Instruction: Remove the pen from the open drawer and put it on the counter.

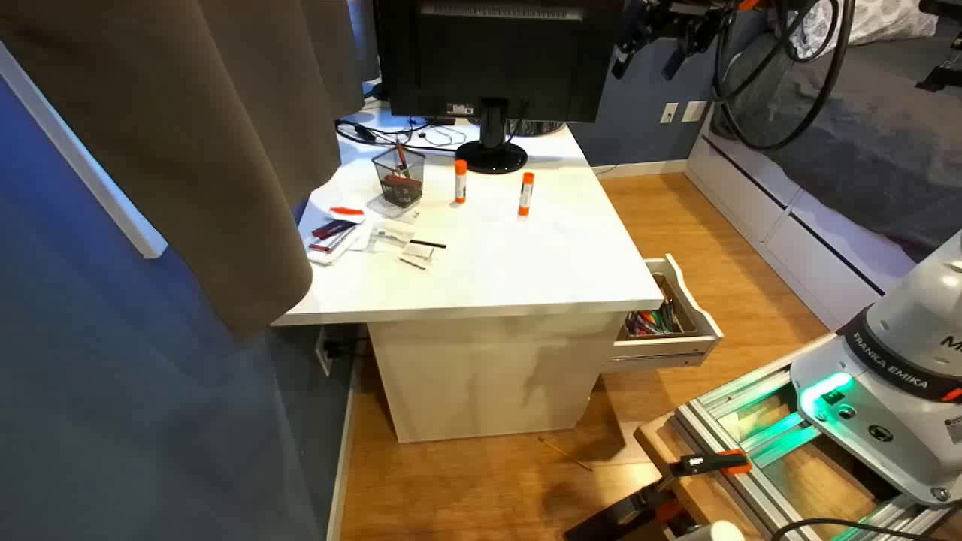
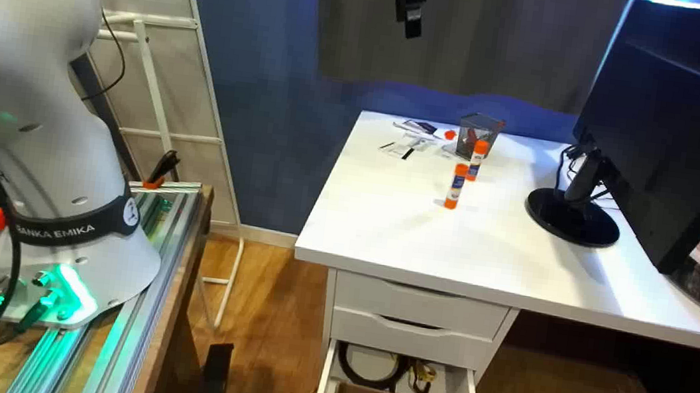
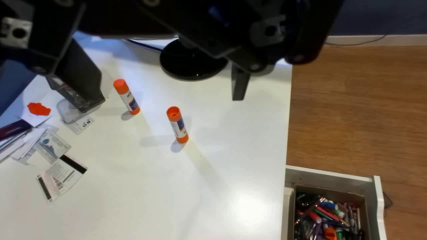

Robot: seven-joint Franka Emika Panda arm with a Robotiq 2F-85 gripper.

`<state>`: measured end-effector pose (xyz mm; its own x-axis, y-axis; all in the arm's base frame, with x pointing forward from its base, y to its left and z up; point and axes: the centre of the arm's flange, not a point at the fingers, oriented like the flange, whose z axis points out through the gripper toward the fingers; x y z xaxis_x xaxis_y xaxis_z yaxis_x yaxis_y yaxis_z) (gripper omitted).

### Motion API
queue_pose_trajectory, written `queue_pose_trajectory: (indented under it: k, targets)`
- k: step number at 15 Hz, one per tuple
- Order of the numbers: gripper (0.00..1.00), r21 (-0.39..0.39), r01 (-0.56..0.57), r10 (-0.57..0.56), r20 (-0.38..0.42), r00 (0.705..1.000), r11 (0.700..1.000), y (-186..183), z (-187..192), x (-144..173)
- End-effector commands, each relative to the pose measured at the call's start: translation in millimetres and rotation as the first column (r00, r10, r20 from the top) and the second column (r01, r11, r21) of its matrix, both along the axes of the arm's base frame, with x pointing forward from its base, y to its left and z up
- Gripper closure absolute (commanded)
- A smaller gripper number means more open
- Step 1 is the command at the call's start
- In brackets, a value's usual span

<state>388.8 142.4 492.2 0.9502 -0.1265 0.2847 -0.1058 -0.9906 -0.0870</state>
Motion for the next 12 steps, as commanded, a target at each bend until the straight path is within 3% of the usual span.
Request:
queue_pose_trajectory:
  k: [1,12]
  targets:
    - [0.00,0.000,0.000,0.000,0.000,1.000,1.000,0.0,0.0,0.0]
    - [0.00,-0.005,0.014,-0.014,-0.009,1.000,1.000,-6.8,-8.6,5.6]
